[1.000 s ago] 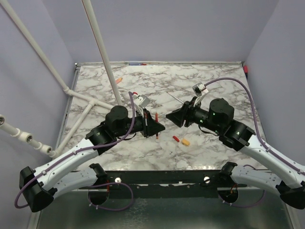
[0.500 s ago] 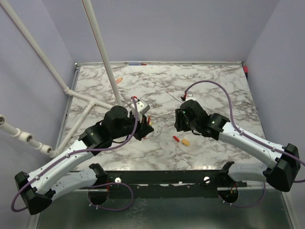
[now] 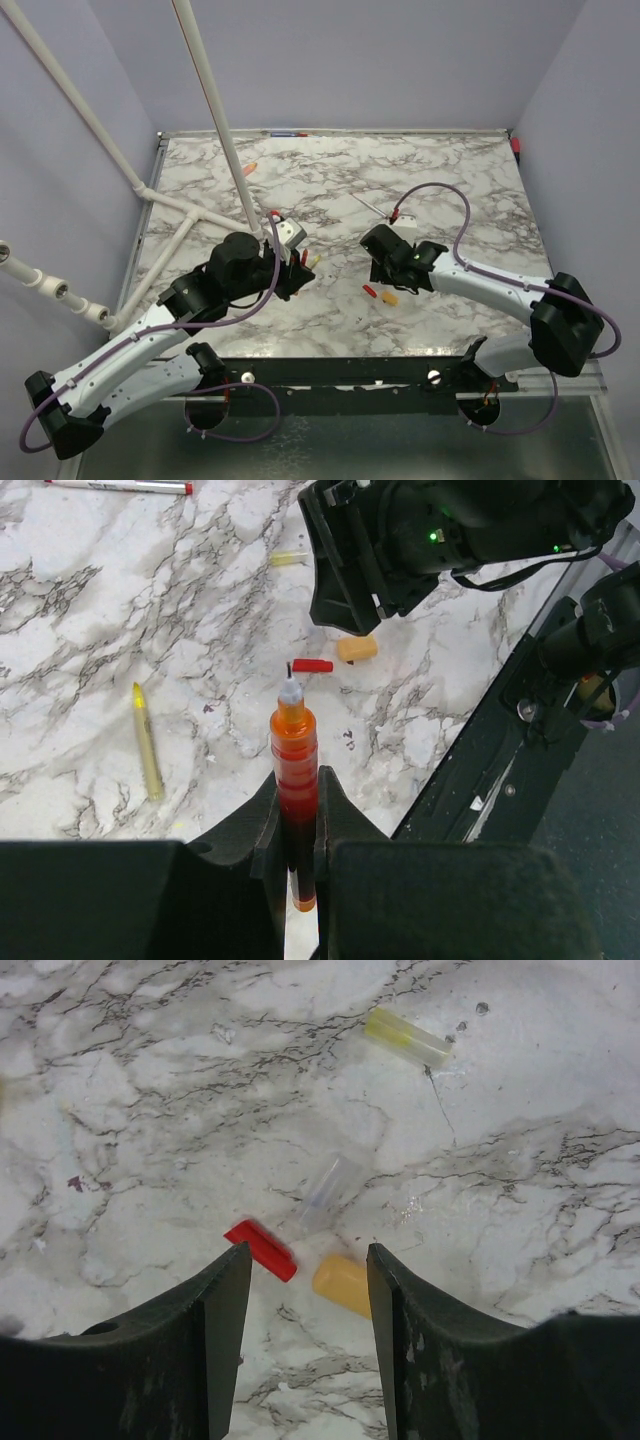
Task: Insert the pens into the pen caps
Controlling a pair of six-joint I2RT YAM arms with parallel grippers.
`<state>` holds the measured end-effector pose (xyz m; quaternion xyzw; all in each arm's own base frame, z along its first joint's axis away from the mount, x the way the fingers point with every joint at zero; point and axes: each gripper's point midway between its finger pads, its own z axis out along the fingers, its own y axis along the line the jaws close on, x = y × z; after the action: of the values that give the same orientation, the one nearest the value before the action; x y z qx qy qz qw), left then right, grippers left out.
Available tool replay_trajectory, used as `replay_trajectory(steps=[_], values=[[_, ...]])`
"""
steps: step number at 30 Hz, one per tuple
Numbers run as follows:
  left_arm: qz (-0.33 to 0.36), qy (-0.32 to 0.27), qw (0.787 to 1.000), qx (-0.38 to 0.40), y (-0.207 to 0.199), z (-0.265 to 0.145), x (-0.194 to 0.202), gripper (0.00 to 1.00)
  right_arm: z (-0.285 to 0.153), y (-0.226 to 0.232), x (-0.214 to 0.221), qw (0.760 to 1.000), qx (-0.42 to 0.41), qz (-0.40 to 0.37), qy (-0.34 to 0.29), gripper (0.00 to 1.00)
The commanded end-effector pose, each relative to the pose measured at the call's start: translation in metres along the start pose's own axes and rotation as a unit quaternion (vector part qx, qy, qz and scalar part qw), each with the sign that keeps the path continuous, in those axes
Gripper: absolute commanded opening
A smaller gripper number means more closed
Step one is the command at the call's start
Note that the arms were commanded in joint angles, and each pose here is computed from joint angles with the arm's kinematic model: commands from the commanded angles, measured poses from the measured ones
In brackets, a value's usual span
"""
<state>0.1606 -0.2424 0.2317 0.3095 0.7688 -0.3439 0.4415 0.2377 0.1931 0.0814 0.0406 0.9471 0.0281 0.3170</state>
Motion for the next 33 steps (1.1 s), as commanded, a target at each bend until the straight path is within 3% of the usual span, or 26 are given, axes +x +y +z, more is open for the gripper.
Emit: replay_trajectory(steps=[1, 15, 33], values=[[0.003, 0.0, 0.999, -0.035, 0.014, 0.004, 0.003, 0.0, 0.015, -0.007, -0.003, 0.996, 0.049, 0.066, -0.023, 0.54], [0.002, -0.005, 0.998, -0.065, 0.023, -0.001, 0.001, 0.0, 0.037, -0.009, 0.006, 0.983, 0.108, 0.146, -0.02, 0.53], [0.001, -0.011, 0.998, -0.064, 0.022, -0.004, 0.0, 0.0, 0.054, -0.011, 0.013, 0.979, 0.135, 0.154, -0.014, 0.45]])
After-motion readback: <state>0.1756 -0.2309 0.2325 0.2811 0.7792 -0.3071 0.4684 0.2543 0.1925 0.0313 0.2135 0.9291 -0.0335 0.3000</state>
